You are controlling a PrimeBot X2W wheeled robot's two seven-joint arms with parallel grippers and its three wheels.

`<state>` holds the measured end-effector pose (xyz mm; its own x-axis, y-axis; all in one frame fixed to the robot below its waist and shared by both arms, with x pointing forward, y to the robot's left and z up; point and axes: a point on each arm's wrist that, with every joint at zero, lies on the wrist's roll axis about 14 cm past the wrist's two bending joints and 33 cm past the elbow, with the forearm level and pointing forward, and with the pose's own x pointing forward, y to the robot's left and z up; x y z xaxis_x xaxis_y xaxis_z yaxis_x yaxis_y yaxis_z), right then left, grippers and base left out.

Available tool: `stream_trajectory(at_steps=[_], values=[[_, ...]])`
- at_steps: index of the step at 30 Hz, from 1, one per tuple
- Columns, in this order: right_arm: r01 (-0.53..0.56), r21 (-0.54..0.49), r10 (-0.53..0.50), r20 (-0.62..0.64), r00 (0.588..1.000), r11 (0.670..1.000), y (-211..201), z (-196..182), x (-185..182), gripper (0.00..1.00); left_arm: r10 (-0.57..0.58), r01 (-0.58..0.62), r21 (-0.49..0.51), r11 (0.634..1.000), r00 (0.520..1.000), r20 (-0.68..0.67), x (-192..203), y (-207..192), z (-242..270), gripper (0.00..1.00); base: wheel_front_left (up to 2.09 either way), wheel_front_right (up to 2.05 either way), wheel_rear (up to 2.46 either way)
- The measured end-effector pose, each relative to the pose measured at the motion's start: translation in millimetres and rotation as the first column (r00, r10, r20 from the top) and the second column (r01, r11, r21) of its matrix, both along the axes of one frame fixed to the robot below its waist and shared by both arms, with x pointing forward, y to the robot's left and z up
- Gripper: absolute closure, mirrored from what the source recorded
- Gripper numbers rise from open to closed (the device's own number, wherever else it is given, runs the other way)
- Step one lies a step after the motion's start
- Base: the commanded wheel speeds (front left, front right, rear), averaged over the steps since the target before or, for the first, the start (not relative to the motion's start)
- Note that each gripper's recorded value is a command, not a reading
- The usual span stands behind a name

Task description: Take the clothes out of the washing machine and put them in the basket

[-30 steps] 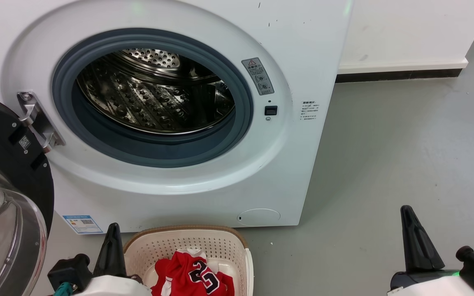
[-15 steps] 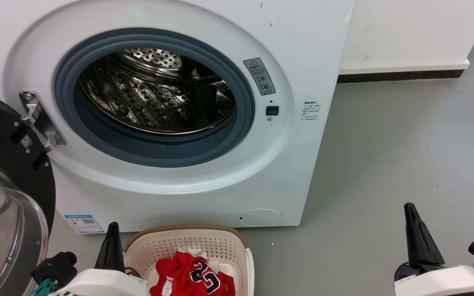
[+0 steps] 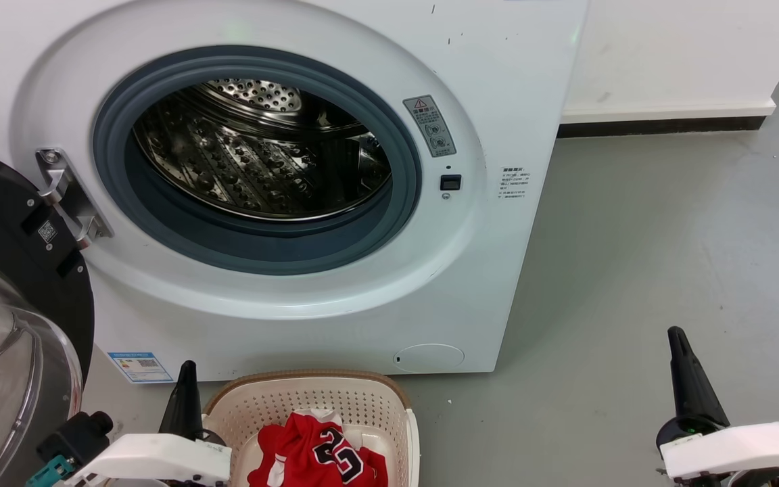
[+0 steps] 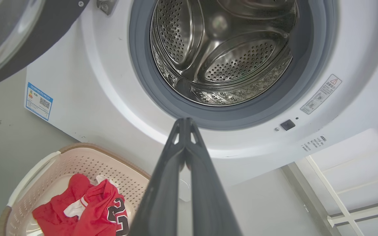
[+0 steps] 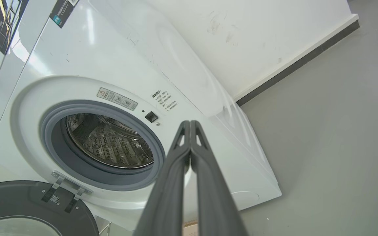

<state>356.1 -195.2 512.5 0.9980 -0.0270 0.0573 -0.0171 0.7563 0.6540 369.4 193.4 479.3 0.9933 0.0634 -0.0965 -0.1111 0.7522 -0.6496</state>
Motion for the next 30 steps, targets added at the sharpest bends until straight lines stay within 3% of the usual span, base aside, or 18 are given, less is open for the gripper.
stream_trajectory(at_steps=[14,30], values=[[0.003,0.182,0.003,-0.030,1.000,0.983,-3,-6,5,1.00,0.006,-0.005,-0.188,0.982,1.000,0.001,4,1,1,1.00,0.00,0.00,0.00],[0.006,0.360,0.010,-0.044,0.999,0.933,-6,-9,12,1.00,0.007,-0.001,-0.365,0.931,1.000,0.015,9,1,5,1.00,0.00,0.00,0.00]])
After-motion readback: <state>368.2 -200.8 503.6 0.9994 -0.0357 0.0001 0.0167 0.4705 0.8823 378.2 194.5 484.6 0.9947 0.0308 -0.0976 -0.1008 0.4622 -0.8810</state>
